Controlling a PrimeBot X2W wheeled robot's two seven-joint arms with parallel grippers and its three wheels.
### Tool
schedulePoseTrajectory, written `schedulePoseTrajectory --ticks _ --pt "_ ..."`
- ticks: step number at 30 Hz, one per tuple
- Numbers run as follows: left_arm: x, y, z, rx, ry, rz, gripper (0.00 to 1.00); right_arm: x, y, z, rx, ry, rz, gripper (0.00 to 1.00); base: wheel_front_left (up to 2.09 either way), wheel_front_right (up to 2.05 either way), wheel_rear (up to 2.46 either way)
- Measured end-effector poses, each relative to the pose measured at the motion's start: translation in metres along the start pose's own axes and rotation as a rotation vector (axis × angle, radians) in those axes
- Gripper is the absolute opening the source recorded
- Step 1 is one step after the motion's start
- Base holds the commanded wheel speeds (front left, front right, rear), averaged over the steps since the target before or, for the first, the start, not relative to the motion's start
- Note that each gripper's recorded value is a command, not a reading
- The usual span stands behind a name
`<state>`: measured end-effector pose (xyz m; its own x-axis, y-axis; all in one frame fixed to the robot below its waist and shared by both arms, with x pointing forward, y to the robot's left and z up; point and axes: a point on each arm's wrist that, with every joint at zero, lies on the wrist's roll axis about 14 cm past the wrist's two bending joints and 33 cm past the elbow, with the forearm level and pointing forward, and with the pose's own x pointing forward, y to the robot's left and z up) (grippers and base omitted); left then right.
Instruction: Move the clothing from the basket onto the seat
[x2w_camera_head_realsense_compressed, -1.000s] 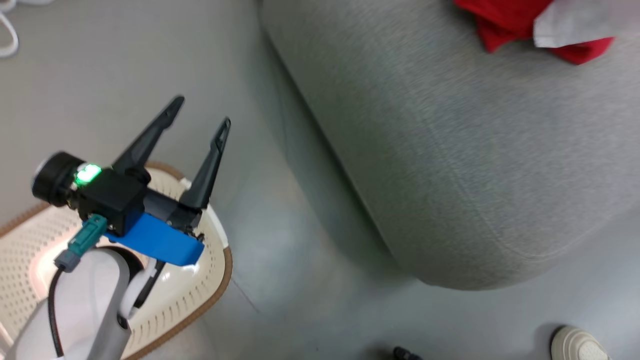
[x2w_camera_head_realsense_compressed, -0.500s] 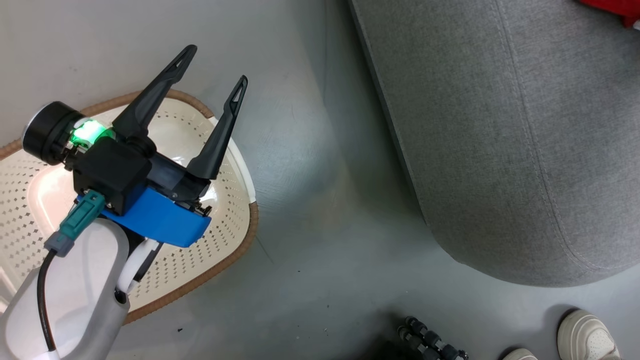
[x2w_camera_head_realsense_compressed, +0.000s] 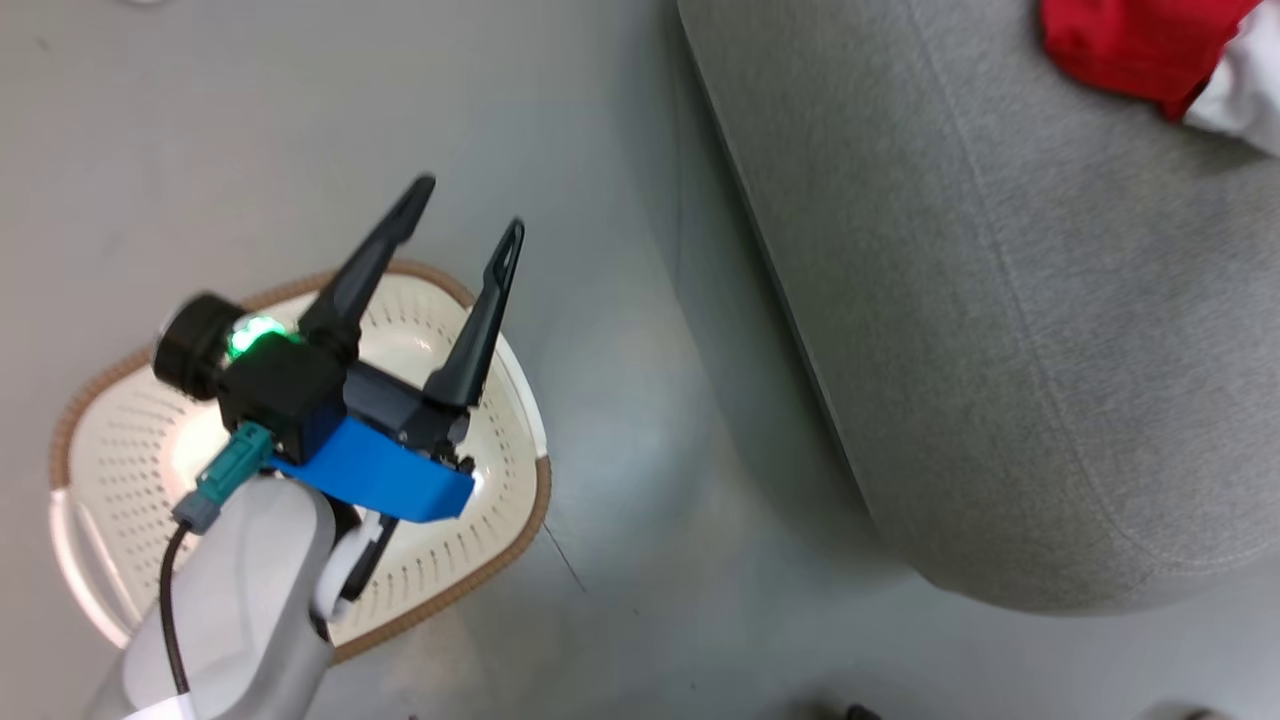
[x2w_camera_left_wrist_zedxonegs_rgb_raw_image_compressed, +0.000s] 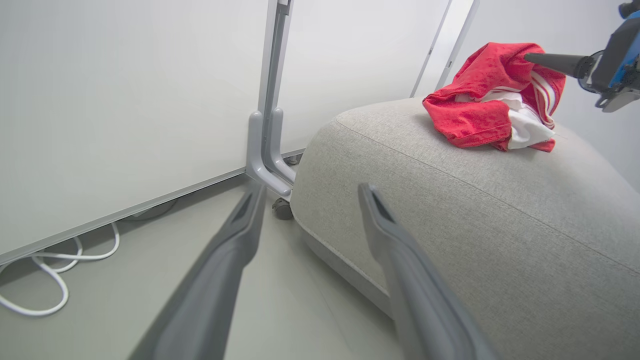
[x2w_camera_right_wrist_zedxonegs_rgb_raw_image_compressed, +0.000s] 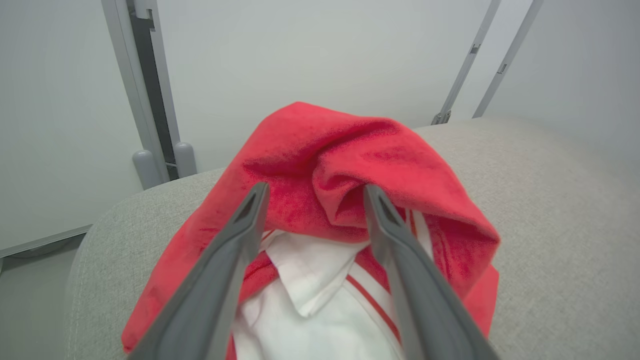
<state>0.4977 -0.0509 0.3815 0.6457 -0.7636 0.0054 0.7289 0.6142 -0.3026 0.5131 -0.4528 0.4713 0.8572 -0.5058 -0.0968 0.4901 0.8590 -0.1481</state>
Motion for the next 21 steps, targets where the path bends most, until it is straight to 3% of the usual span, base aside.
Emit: schedulePoseTrajectory --ticks 12,21 --pt "-0.066 -0.025 0.053 -0.042 -0.046 0.201 1.00 -0.077 0.013 0.030 -0.008 -0.044 0.129 1.00 0.00 0.00 0.00" --pt "-0.134 -0.025 0.087 -0.009 -0.116 0.379 1.00 -0.138 0.061 0.057 0.048 -0.135 0.296 1.00 0.00 0.00 0.00"
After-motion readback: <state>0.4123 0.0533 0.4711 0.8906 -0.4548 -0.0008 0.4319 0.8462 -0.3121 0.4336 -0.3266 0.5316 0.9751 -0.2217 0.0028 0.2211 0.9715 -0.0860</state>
